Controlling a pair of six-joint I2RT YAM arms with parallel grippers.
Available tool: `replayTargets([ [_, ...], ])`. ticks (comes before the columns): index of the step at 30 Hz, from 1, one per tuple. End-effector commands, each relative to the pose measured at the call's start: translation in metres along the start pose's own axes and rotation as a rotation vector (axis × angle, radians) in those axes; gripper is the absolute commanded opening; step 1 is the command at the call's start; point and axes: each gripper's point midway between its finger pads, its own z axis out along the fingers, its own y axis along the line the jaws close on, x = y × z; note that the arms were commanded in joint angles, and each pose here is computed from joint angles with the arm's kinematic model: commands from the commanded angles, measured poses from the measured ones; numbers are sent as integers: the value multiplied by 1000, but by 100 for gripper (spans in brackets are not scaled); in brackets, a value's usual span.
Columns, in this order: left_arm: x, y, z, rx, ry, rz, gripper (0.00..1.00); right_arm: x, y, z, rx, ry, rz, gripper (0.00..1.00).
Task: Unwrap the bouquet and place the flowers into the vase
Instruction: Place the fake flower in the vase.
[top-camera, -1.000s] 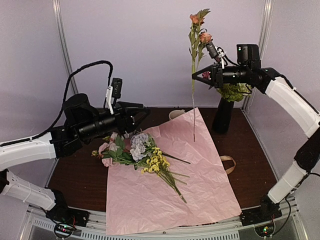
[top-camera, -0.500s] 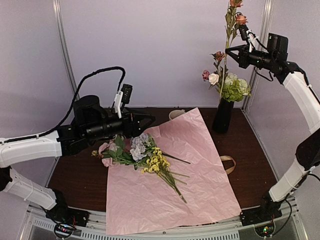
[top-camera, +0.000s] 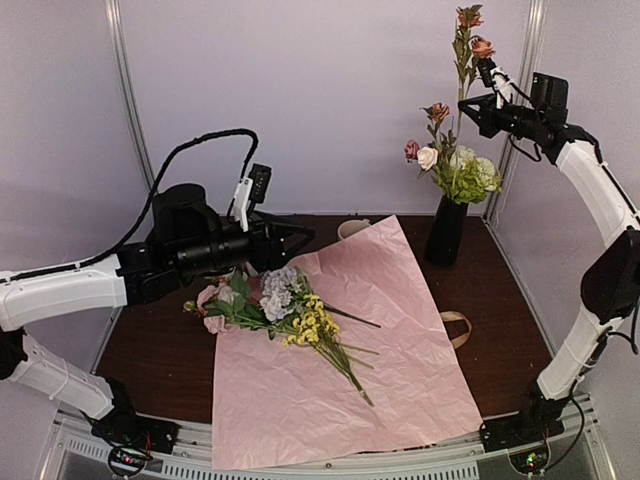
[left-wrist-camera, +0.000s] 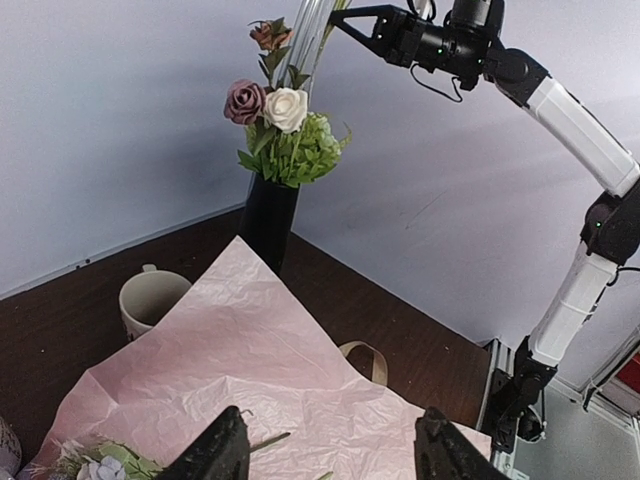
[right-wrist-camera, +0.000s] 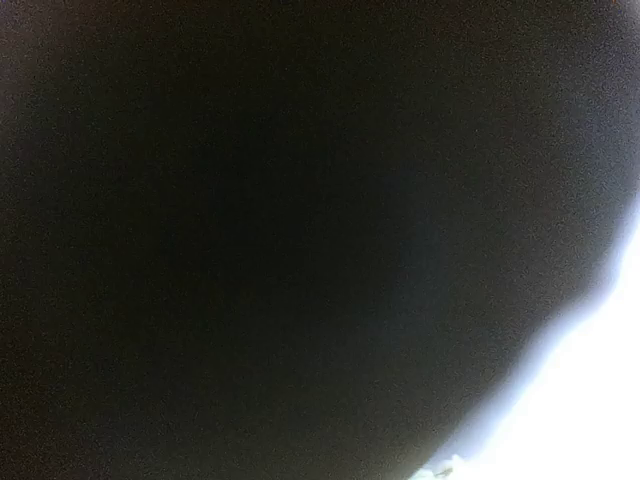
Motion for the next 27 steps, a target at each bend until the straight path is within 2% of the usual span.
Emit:
replayTargets([
  [1,-11,-2,5,0,-21,24,59,-19,-18,-8,61,-44,-66,0],
  [10,-5,-1,12,3,3,26,59,3,-25,7,44,-46,-5,0],
  [27,0,-1,16,15,19,22,59,87,-17,28,20,40,55,0],
])
